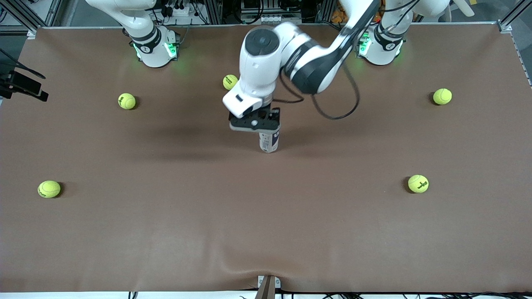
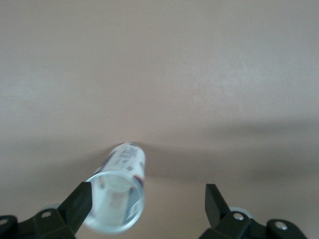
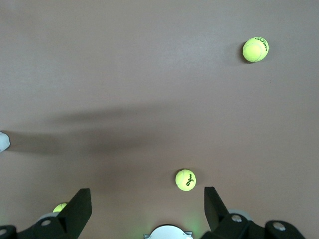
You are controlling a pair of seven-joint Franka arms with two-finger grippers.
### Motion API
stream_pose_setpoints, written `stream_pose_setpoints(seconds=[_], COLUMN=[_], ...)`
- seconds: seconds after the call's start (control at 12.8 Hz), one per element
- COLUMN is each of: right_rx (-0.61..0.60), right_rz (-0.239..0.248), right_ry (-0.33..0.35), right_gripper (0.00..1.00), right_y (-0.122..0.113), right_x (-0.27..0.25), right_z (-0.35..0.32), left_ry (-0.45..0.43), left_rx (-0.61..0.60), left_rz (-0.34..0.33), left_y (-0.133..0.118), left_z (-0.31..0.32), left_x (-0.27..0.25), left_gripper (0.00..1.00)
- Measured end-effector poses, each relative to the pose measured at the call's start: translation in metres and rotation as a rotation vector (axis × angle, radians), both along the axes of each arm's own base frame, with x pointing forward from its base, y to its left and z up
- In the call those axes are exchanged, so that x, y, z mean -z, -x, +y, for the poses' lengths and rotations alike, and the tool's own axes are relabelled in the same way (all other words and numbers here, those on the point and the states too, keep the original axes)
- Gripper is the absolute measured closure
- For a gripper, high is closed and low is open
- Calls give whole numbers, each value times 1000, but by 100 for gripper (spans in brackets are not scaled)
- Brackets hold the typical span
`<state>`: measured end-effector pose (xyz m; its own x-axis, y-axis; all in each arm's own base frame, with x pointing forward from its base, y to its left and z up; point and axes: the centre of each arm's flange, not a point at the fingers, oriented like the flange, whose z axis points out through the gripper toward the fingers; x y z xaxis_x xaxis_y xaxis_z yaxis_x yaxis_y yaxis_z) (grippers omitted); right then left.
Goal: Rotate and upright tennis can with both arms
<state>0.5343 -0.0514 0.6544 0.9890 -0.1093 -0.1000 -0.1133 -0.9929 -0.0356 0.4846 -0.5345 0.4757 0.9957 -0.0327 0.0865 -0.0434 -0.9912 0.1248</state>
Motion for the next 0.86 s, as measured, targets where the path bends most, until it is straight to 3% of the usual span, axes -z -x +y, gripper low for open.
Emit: stream_pose_setpoints(seconds=[0.55,0.71,0.86], right_rx=[-1,-1,-1], right_rz=[-5,-6,-6], right_ry=[1,1,1], right_gripper=[0,0,0], right_y=[-1,-1,-1], right_x=[0,0,0], right_z=[1,1,1], left_ry=[-16,-41,-76], left_rx=[-211,-269,-251], left_rz=[1,25,58], left_y=[-43,-50,-56], left_z=[158,210,260], left_x=[-137,-161,-174], left_gripper=[0,0,0])
